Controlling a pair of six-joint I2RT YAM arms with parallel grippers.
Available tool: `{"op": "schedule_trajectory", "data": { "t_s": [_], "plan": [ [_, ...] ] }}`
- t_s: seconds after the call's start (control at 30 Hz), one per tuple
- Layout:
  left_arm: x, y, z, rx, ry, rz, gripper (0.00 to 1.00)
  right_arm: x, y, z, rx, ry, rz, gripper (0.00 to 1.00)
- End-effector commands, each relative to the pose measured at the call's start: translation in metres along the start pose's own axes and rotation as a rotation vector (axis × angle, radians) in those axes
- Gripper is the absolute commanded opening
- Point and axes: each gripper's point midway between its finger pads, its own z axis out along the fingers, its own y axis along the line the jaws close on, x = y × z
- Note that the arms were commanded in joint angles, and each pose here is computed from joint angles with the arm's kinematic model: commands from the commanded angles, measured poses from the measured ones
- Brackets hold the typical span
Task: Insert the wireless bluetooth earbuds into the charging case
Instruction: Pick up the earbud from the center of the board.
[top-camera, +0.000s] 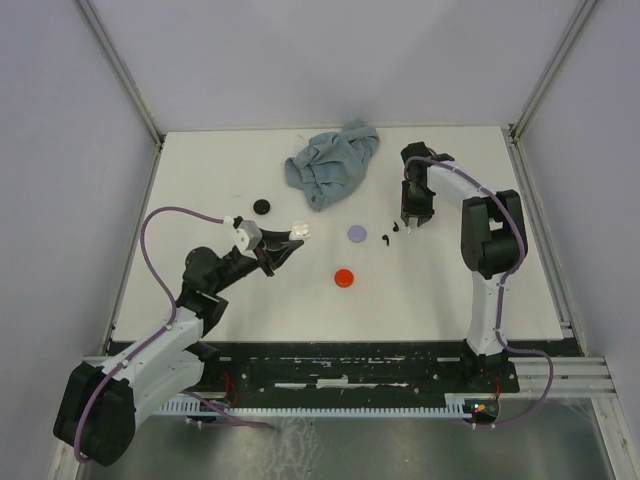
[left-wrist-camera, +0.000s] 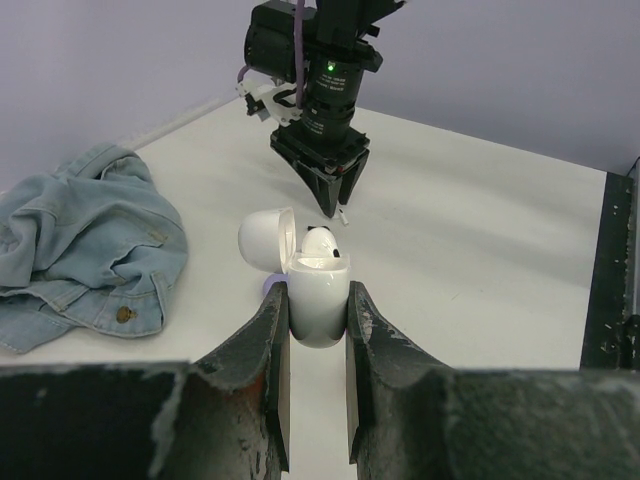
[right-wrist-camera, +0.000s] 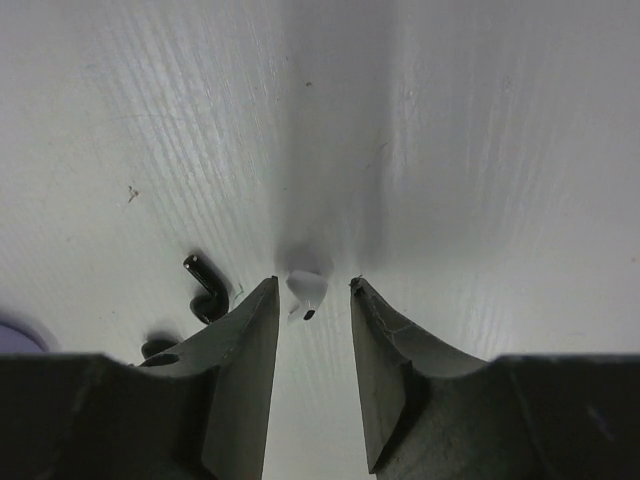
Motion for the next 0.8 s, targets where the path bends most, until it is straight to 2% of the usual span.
{"op": "schedule_trajectory", "data": {
  "t_s": [0.0, 0.27, 0.4, 0.57, 0.77],
  "plan": [
    [-0.018, 0.005, 0.004, -0.007, -0.046, 0.09, 0.03, -0.011, 0.003, 0.0, -0.003, -0.001, 0.024, 0.42],
    [-0.018, 0.006, 0.005, -0.008, -0.044, 0.091, 0.03, 0.002, 0.002, 0.01, 0.009, 0.065, 0.011, 0.4],
    [-0.019, 0.005, 0.004, -0.006, -0.046, 0.088, 0.03, 0.007, 0.001, 0.014, 0.016, 0.086, 0.003, 0.35],
    [-0.019, 0.005, 0.004, -0.004, -0.047, 0.086, 0.03, 0.008, -0.002, 0.011, 0.02, 0.083, -0.008, 0.29],
    [-0.021, 0.002, 0.006, 0.009, -0.065, 0.071, 0.03, 0.004, -0.002, -0.01, -0.003, 0.02, -0.011, 0.22]
  ]
}}
